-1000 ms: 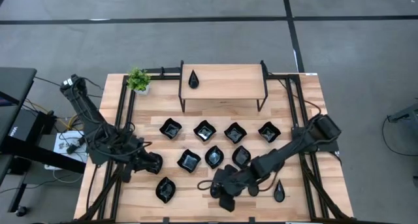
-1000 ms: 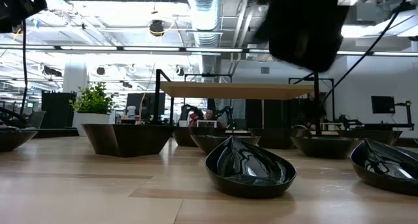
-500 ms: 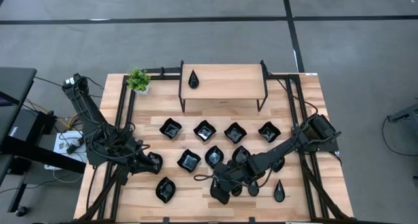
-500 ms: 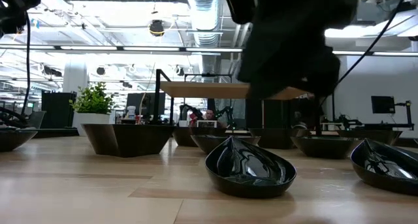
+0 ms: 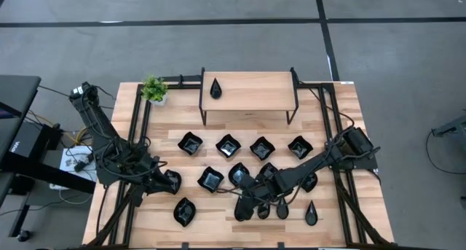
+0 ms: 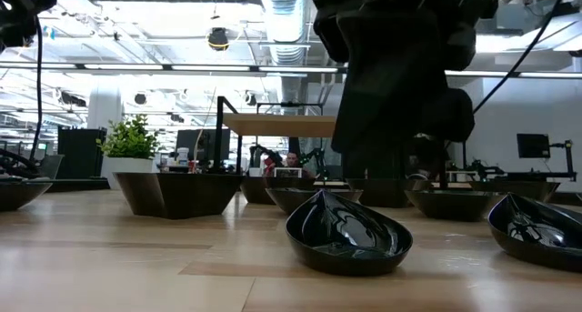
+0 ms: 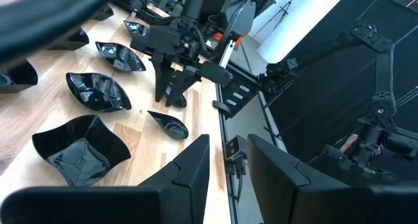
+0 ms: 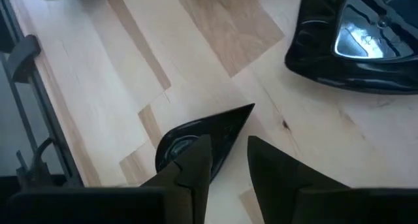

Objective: Pick & Place Mini shaped plates
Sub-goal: Stack the black drop shaped plate on top of the black drop shaped plate on the shelf

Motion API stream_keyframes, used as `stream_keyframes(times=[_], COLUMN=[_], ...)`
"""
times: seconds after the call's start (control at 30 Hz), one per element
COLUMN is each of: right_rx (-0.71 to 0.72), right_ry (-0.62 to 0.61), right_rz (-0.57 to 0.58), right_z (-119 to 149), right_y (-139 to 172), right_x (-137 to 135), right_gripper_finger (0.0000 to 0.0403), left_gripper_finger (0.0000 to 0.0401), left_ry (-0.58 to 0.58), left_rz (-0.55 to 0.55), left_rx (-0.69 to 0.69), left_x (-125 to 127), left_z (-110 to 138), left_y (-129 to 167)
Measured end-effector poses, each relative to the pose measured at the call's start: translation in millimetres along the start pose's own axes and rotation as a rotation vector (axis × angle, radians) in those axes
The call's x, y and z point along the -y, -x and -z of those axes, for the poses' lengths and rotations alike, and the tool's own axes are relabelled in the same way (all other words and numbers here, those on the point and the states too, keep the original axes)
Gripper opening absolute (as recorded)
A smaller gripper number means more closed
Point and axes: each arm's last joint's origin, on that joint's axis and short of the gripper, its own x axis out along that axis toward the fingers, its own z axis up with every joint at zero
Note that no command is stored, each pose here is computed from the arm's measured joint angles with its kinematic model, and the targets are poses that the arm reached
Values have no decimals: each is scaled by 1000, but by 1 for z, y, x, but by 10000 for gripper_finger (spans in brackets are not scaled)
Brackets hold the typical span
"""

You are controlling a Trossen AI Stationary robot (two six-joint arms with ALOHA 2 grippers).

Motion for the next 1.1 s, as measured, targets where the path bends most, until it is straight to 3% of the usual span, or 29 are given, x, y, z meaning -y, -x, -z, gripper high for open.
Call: stream_keyframes(times=[0.33, 0.53, 0.93, 1.1], right_rx=[-134, -135, -167, -136], right_ry=[19, -6, -83, -81], right_rz=[-81, -98, -96, -80], right_z=[3, -1, -3, -5], right_y=[0, 0, 0, -1], right_x=[-2, -2, 1, 2], right_gripper_finger=[97, 103, 204, 219], left_gripper_finger=[103, 103, 103, 103], left_ry=[-3, -3, -4, -5], left_rz=[-2, -2, -3, -3], left_rx=[-2, -2, -3, -4], left_x=[0, 0, 0, 0], left_z=[0, 0, 0, 0], left_y=[0, 0, 0, 0])
